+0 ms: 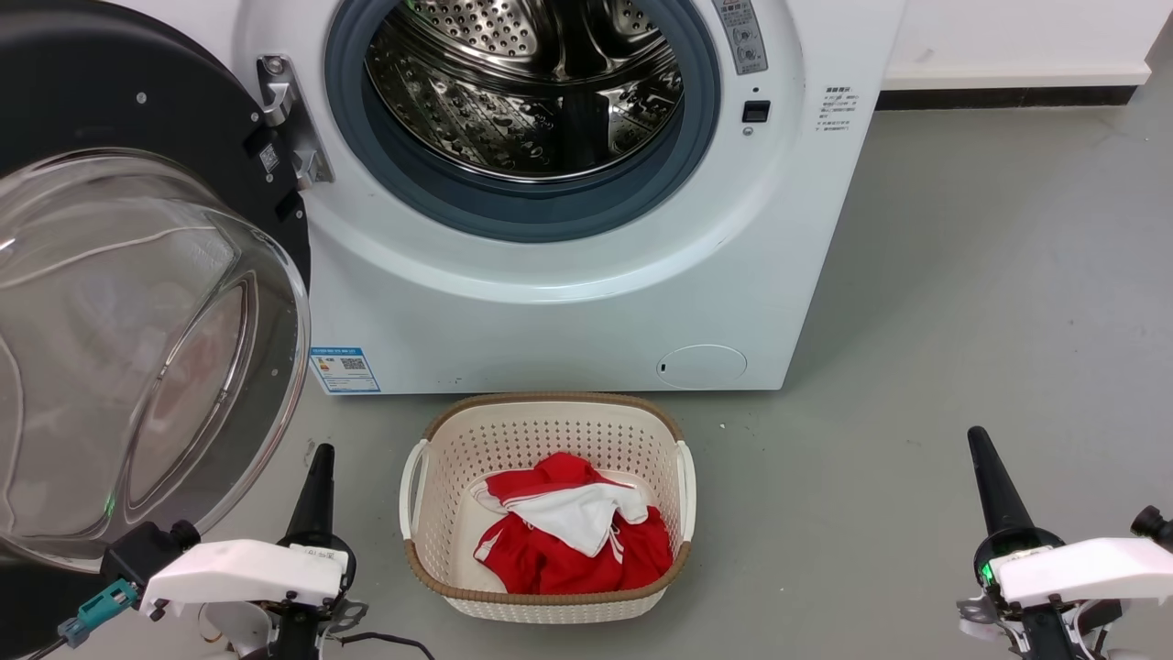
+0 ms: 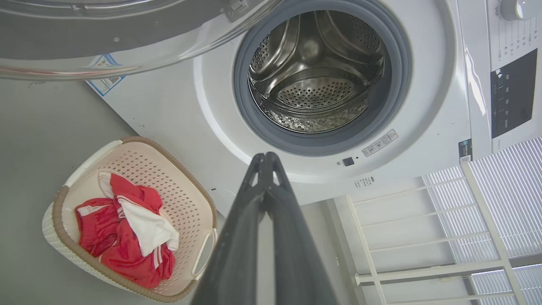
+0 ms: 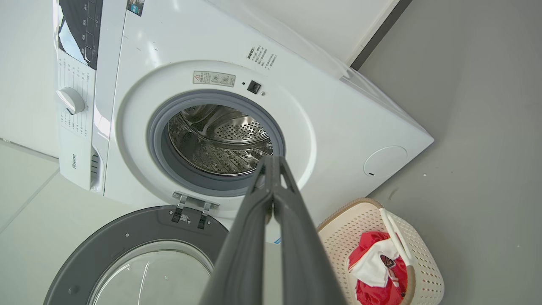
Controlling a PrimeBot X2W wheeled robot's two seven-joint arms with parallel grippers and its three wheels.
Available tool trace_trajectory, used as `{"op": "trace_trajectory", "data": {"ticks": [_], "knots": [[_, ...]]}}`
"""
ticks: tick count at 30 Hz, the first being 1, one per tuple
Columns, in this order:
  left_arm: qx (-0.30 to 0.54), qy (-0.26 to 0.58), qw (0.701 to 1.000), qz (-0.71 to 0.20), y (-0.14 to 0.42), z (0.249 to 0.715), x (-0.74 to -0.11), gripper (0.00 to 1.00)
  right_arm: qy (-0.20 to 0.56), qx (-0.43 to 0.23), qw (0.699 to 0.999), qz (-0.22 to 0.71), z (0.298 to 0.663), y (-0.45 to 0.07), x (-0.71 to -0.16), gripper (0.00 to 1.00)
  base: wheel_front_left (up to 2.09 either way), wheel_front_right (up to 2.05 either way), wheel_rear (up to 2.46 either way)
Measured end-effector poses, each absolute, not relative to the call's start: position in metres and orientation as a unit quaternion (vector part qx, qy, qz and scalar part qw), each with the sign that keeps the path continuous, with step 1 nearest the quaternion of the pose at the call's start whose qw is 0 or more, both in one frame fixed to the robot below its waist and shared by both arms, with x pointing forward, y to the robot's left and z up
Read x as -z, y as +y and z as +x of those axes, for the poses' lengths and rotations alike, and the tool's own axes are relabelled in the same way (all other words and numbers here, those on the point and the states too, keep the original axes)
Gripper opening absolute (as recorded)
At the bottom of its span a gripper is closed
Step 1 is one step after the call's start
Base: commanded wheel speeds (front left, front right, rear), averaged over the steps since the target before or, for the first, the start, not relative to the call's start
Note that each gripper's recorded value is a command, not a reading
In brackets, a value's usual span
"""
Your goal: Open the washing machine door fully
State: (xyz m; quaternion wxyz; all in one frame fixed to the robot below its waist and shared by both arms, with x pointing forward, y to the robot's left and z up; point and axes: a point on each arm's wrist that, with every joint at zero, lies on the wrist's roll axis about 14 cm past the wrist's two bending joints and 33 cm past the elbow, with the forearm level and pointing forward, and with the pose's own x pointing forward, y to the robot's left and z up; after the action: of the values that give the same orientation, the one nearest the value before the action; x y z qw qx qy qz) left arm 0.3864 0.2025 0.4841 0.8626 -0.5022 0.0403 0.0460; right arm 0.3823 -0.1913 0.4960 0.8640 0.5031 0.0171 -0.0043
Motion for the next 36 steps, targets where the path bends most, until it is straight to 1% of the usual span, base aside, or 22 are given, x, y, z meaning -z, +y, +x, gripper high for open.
{"op": "trace_trajectory", "data": {"ticks": [36], "knots": [[-0.020, 0.021, 0.766, -0.643, 0.200, 0.388, -0.496, 0.00, 0.012, 0.007, 0.767, 0.641, 0.386, -0.197, -0.500, 0.00, 0.00, 0.00, 0.00]]}}
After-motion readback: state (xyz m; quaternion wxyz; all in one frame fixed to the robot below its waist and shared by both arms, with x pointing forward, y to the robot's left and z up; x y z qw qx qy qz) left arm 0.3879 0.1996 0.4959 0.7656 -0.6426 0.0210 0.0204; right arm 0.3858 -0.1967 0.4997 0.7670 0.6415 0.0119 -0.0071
